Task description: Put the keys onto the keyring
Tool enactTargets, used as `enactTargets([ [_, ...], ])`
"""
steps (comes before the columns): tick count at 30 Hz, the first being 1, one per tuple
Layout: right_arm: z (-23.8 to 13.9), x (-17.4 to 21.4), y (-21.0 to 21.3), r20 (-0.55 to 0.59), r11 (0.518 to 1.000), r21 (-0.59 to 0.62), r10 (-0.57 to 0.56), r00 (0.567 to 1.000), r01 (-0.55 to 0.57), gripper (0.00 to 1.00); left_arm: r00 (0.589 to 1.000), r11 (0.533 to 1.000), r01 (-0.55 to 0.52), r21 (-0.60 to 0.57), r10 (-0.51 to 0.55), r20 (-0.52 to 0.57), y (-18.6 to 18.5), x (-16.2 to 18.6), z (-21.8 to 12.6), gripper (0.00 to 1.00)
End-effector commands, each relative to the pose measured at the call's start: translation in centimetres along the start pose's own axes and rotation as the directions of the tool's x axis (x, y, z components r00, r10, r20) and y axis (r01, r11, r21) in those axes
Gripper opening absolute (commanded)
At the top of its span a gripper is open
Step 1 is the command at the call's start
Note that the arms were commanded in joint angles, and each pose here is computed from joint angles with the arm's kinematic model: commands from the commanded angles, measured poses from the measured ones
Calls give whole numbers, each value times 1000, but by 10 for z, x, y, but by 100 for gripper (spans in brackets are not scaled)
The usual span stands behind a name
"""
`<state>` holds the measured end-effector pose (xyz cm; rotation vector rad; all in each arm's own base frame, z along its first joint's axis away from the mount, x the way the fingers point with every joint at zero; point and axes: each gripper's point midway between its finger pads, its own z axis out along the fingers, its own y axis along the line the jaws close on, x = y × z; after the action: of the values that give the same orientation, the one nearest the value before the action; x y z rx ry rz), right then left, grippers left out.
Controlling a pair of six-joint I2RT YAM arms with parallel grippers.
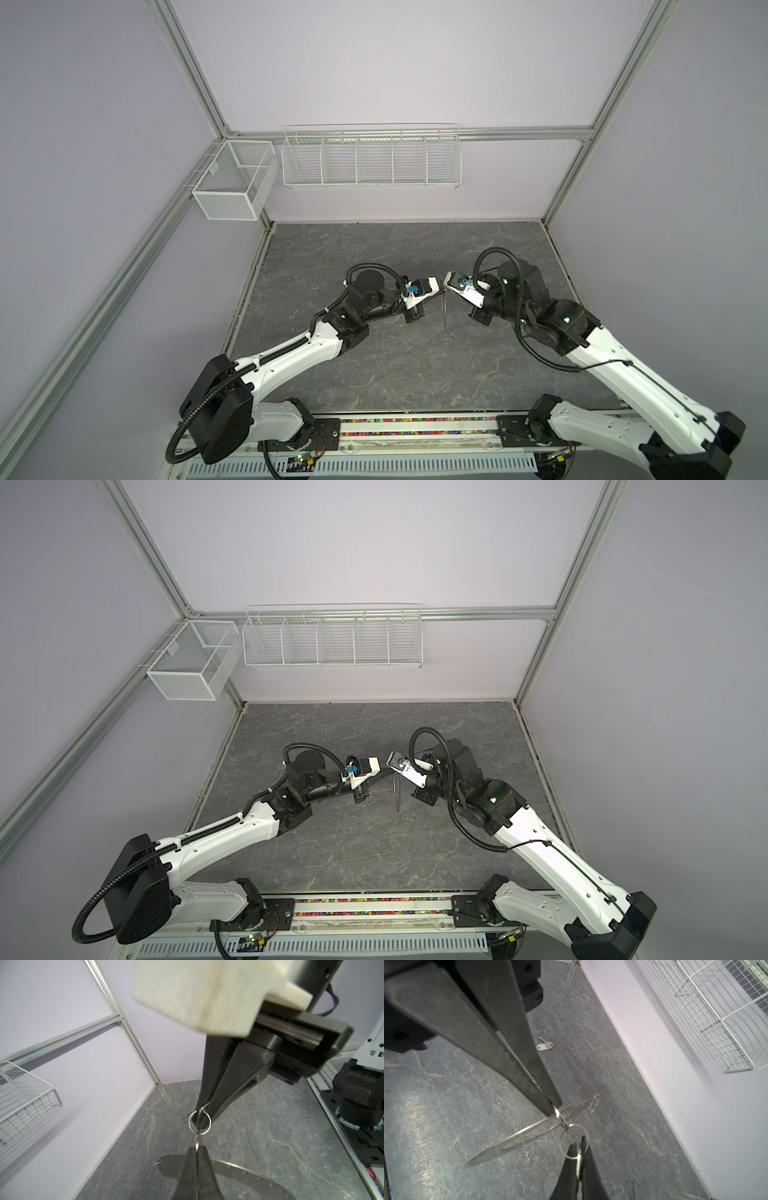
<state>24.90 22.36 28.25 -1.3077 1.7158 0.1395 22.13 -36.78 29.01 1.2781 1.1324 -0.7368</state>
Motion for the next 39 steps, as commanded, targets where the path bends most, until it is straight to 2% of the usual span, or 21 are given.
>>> enactTargets([
  [1, 2, -10, 1, 16, 999, -47, 6, 1000, -6, 7, 1000, 1000, -14, -18, 14, 0, 10, -11, -2, 0],
  [2, 4, -10, 1, 11, 999, -50, 8, 1000, -7, 7, 1000, 1000, -6, -26, 6, -5, 11, -9, -2, 0],
  [3, 7, -9, 1, 0, 999, -48, 11, 1000, -11, 7, 1000, 999, 8, -51, -8, -7, 15, -7, -3, 5],
  [4, 11, -5, 1, -18, 999, -51, 14, 1000, -15, 7, 1000, 996, 27, -81, -28, -7, 20, -4, -5, 13],
  [8, 33, 12, 8, -105, 995, -91, 25, 994, -35, 7, 993, 975, 114, -191, -110, 30, 41, 6, -25, 35],
  [11, 56, 19, 16, -135, 989, -142, 26, 991, -45, 7, 989, 936, 146, -320, -143, 33, 59, 17, -45, 59],
  [12, 66, 21, 19, -145, 986, -162, 21, 989, -45, 7, 989, 912, 146, -384, -146, 30, 68, 20, -55, 67],
  [14, 87, 20, 21, -144, 981, -188, 12, 990, -39, 7, 988, 860, 145, -489, -154, 22, 85, 24, -73, 69],
  [16, 106, 8, 23, -107, 972, -235, 2, 994, -27, 7, 985, 781, 140, -608, -173, 5, 101, 28, -94, 71],
  [17, 112, 0, 24, -86, 967, -253, -3, 996, -19, 7, 984, 757, 135, -640, -178, -2, 104, 30, -102, 71],
  [18, 117, -9, 24, -59, 962, -273, -19, 998, 2, 7, 984, 718, 130, -684, -181, -3, 110, 30, -113, 77],
  [19, 120, -17, 25, -31, 959, -284, -34, 999, 24, 7, 981, 674, 137, -726, -196, 3, 114, 32, -124, 89],
  [20, 122, -23, 25, -5, 956, -292, -36, 999, 33, 7, 977, 634, 152, -758, -210, 21, 118, 32, -133, 97],
  [21, 124, -26, 24, 16, 953, -301, -27, 1000, 30, 7, 974, 605, 167, -779, -225, 34, 120, 33, -140, 100],
  [25, 133, -7, 39, -4, 930, -364, -62, 998, 57, 7, 959, 529, 189, -827, -279, 41, 124, 42, -155, 99],
  [30, 133, 34, 62, -77, 896, -442, -74, 994, 33, 7, 946, 513, 199, -835, -324, 26, 124, 57, -152, 99],
  [35, 129, 82, 79, -184, 874, -487, -95, 978, -7, 7, 931, 528, 196, -826, -364, -12, 128, 74, -135, 99],
  [39, 125, 120, 79, -332, 871, -488, -135, 934, -48, 7, 933, 588, 189, -786, -356, -43, 126, 80, -116, 99],
])
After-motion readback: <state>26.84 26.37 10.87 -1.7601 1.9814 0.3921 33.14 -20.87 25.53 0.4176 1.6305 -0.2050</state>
